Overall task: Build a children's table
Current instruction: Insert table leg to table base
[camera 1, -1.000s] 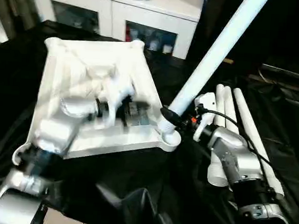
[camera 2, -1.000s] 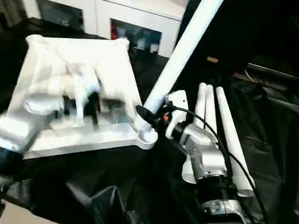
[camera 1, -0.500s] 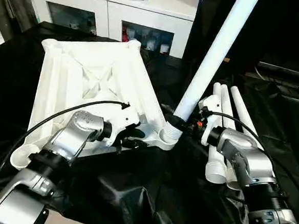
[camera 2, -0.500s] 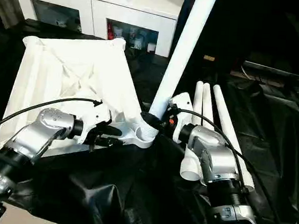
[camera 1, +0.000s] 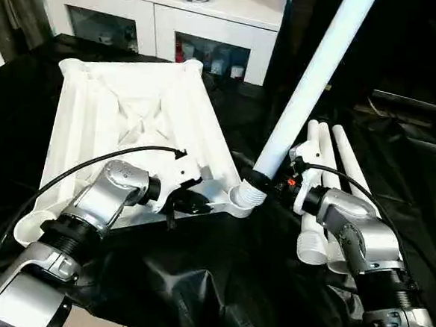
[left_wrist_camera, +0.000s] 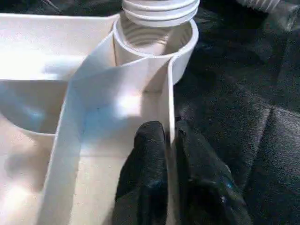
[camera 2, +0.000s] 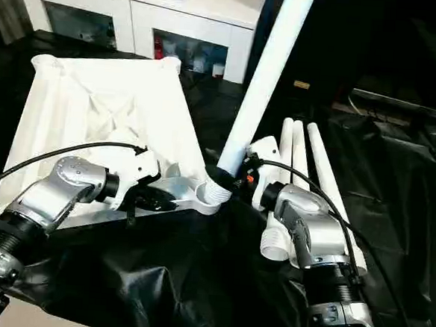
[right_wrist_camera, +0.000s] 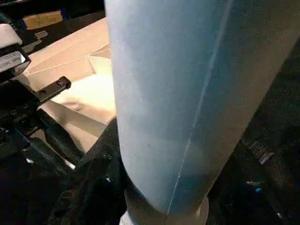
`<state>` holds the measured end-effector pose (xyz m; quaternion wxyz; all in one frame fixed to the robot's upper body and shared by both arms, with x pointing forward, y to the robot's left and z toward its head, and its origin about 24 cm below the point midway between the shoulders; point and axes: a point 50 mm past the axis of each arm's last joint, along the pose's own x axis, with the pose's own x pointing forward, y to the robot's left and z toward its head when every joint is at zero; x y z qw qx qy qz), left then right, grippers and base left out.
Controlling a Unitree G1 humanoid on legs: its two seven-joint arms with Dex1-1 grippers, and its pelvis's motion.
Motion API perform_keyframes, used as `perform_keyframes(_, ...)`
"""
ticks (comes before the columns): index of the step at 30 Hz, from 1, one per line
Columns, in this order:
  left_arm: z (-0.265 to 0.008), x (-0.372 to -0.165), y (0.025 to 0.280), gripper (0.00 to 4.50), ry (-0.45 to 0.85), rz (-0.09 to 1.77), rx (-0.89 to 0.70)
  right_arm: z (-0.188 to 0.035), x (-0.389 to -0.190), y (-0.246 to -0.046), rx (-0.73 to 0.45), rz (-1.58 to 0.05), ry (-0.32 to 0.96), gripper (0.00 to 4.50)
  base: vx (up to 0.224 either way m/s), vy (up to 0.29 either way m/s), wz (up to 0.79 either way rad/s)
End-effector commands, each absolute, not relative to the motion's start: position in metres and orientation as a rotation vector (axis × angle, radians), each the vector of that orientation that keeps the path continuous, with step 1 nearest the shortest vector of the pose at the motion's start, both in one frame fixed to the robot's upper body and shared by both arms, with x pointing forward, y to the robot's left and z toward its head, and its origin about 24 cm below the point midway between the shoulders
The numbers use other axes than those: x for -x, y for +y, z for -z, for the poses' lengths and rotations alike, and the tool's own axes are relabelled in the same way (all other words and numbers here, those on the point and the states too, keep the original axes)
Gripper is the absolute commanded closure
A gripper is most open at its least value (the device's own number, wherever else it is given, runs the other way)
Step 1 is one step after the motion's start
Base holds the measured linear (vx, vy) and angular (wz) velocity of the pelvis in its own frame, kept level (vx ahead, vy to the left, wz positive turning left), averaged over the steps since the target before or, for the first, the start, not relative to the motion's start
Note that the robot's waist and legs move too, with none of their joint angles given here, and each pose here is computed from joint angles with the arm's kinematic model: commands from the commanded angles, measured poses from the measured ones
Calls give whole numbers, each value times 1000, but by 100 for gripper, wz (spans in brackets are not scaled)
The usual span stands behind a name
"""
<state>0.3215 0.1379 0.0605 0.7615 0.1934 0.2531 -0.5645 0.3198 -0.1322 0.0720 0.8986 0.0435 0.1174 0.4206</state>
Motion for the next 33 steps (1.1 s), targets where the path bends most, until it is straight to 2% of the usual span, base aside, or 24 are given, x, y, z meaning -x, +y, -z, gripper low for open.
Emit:
perform_keyframes(1, -53, -319, 147, 440, 616, 1205, -448, -76, -321, -130, -77, -881, 247, 262, 0, 0, 0)
perform_keyframes(7, -60, -319, 144, 450, 540, 1213, -421, -70, -326, -122, -44, -935, 352, 262, 0, 0, 0)
perform_keyframes(11, -60, -315, 142, 450, 493, 1224, -396, -68, -327, -119, -36, -948, 361, 262, 0, 0, 0)
perform_keyframes(25, -49, -300, 143, 450, 520, 1250, -374, -66, -333, -109, -33, -981, 399, 262, 0, 0, 0)
perform_keyframes(33, -48, -298, 143, 450, 546, 1254, -392, -56, -332, -116, -147, -939, 383, 262, 0, 0, 0)
